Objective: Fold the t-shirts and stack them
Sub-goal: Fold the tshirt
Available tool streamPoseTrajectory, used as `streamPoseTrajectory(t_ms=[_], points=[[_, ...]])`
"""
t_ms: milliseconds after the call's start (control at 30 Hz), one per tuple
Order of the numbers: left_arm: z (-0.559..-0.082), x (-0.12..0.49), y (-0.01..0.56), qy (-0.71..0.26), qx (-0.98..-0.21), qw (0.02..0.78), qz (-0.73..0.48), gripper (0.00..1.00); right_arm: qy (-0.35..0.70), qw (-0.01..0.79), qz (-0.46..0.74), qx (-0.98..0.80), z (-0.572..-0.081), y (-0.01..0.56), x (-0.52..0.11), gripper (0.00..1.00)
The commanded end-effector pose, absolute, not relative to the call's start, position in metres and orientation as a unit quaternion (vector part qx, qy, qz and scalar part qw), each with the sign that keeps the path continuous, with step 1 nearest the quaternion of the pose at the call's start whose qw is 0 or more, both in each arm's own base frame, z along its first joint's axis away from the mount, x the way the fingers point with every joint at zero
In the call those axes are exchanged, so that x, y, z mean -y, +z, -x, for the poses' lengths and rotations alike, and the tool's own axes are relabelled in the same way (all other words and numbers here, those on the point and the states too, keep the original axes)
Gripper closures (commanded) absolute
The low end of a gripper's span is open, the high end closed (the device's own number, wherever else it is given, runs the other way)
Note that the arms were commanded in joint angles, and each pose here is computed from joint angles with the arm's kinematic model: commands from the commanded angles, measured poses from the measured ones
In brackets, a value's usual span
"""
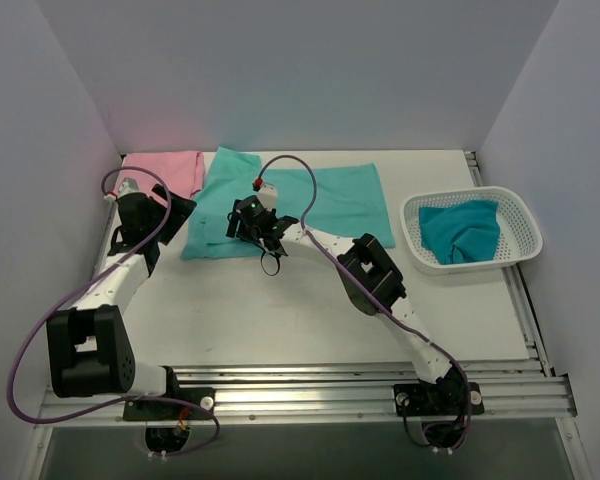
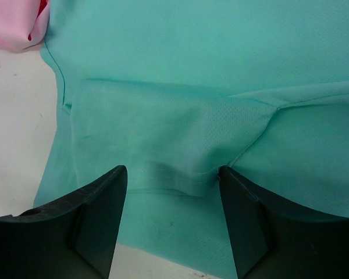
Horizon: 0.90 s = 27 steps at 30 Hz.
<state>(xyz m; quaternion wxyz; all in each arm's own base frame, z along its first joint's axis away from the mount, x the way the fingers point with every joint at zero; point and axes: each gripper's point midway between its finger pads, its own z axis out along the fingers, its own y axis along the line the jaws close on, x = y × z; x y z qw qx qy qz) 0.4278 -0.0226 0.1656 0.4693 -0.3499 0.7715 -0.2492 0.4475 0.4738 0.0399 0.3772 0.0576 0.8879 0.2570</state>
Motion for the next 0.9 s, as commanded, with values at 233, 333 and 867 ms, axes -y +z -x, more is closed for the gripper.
streamPoseTrajectory(t_ms=[233, 333, 867], points=[[-0.434, 0.021, 0.173, -0.261, -0.761, 0.487, 0.342, 0.15, 0.268, 0.381, -0.065, -0.883, -0.45, 0.05, -0.477, 0.66], [-0.434, 0.021, 0.174, -0.261, -0.759, 0.489, 0.341, 0.15, 0.269, 0.377, -0.067, -0.884, -0.45, 0.047, -0.476, 0.8], [-0.436, 0.018, 0.171, -0.258, -0.759, 0.488, 0.345, 0.15, 0.286, 0.401, -0.072, -0.867, -0.481, 0.088, -0.473, 1.0]])
